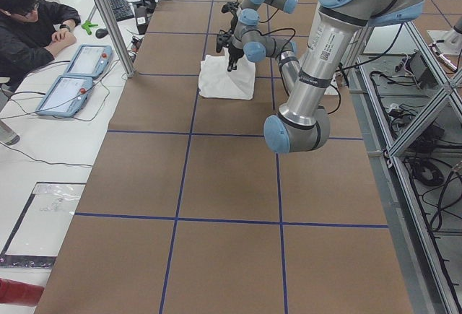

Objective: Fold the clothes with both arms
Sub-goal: 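Lift the near edge with both grippers and fold it toward the far edge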

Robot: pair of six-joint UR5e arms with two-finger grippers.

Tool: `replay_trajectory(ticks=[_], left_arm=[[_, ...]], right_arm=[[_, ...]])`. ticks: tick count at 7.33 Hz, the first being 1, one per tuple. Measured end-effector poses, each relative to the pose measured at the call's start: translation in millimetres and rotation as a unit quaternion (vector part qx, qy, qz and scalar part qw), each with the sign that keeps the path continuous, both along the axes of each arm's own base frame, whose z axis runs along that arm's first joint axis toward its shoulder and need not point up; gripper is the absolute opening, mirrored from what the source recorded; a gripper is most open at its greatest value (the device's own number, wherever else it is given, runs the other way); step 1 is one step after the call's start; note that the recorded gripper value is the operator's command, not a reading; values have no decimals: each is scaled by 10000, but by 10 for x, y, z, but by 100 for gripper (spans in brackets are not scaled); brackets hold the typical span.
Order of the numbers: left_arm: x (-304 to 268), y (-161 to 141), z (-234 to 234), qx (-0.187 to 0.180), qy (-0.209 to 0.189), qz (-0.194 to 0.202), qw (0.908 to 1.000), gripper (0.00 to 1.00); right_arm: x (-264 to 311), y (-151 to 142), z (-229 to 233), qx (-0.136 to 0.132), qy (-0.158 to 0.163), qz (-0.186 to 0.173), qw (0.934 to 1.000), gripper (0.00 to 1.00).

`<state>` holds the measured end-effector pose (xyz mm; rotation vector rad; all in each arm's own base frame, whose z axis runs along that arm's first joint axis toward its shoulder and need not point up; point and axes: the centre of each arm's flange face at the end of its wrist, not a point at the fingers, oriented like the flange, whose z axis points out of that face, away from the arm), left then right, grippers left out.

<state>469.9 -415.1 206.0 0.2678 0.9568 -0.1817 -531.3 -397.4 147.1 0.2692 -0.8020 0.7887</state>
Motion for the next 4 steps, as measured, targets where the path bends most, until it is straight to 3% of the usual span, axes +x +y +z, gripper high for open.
replay_trajectory(ticks=[4], left_arm=[[484,-770,486,0,-135,-285,9995,0]], right_arm=[[-491,-562,415,-22,202,132,9997,0]])
